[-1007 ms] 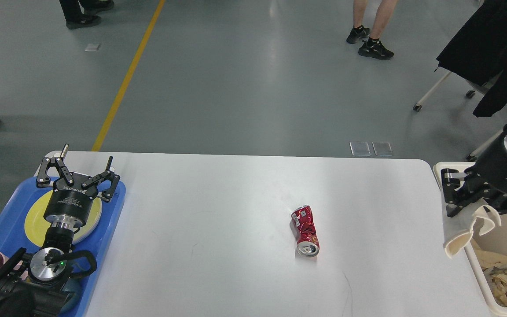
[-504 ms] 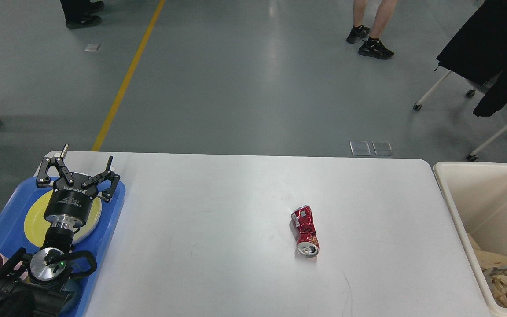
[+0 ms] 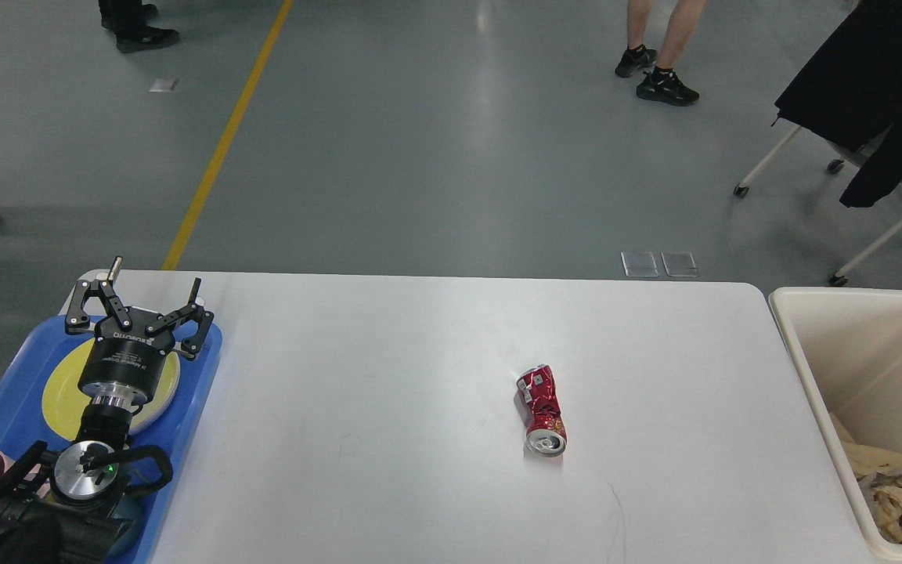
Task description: Tidy desktop
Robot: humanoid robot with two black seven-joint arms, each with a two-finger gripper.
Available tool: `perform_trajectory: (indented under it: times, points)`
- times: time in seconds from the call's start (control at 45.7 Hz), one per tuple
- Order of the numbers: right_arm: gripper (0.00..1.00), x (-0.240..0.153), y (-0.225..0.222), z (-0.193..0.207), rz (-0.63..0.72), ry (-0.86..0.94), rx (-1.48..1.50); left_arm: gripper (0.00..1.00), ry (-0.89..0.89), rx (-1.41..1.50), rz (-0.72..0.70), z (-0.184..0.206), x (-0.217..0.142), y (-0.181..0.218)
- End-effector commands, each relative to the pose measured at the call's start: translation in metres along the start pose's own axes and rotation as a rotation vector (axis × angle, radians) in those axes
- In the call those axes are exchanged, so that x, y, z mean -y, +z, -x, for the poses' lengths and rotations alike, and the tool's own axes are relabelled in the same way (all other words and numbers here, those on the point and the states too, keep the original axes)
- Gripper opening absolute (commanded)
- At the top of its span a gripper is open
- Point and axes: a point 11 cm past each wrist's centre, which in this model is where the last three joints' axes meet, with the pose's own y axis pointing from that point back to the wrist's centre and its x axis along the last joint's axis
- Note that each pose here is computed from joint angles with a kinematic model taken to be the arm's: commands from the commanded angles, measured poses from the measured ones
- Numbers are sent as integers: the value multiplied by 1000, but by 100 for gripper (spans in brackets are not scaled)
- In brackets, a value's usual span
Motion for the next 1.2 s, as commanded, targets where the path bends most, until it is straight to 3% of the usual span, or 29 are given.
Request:
perform_trajectory:
  times: [0.0,0.35,0.657,0.679,0.81,0.876,1.182]
  points:
    - [0,28,-13,26,4,86,-55,97,0,0,0,0,0,0]
    - [0,61,-25,90,7,203,-70,97,0,0,0,0,0,0]
    - [0,65,-36,104,-13,205,-65,97,0,0,0,0,0,0]
    - [4,65,-35,105,-11,204,-68,97,0,0,0,0,0,0]
    - [76,65,-35,104,-13,226,-71,97,0,0,0,0,0,0]
    - [98,65,-36,102,-17,263,-72,97,0,1,0,0,0,1]
    - [100,66,-39,107,-23,261,-75,97,-2,0,0,0,0,0]
